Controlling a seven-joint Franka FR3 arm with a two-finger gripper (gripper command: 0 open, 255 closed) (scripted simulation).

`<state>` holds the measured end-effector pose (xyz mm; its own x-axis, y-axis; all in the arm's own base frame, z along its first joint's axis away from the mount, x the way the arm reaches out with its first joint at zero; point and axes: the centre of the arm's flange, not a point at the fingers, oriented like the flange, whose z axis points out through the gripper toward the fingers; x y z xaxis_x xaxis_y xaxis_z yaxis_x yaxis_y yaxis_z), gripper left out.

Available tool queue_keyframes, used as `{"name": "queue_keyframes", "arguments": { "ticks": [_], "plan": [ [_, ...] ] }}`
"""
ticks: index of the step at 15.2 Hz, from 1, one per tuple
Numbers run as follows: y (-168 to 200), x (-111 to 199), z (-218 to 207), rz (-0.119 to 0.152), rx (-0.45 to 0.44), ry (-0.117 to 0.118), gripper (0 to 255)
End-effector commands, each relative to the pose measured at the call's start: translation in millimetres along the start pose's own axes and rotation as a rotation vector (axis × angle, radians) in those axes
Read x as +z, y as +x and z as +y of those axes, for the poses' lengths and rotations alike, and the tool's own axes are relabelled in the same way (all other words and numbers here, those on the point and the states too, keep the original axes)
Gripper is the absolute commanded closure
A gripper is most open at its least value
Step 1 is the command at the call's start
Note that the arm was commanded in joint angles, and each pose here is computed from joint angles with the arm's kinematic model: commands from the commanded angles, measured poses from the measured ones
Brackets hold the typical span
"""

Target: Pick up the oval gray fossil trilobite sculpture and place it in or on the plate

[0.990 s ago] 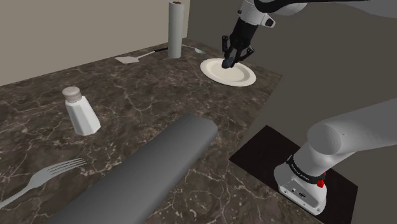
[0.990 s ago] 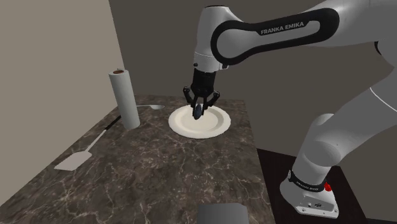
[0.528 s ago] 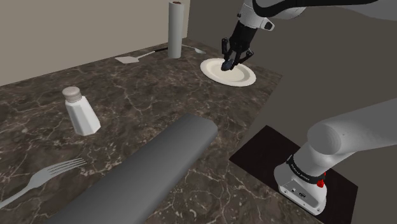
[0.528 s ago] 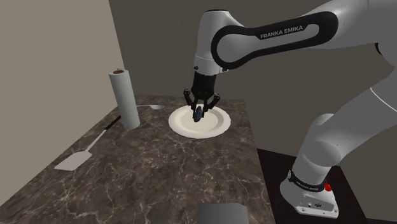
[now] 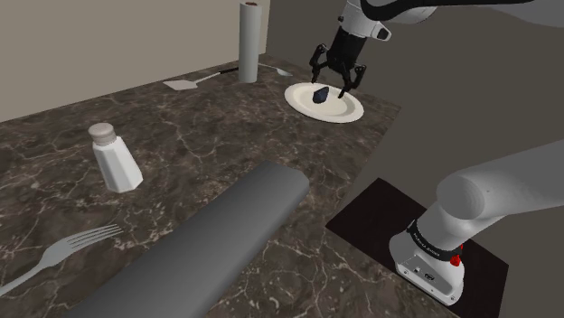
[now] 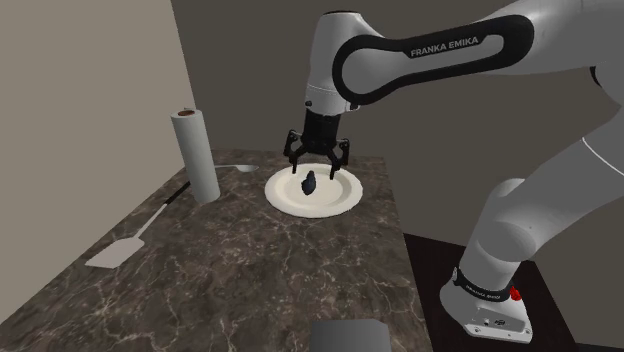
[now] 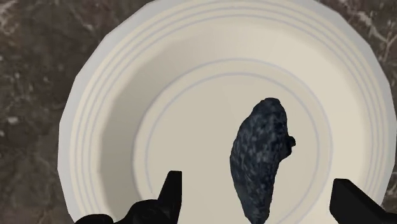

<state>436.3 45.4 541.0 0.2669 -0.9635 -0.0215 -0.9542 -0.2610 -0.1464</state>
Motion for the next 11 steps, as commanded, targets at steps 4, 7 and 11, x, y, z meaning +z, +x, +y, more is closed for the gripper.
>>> {"name": "queue_keyframes", "arguments": {
  "ticks": [4, 7, 11],
  "plan": [
    [-0.2, -43.5, 0.2, 0.0, 0.0, -0.001, 0],
    [-0.2, -43.5, 0.2, 0.0, 0.0, -0.001, 0],
    [-0.2, -43.5, 0.2, 0.0, 0.0, -0.001, 0]
  ]
}}
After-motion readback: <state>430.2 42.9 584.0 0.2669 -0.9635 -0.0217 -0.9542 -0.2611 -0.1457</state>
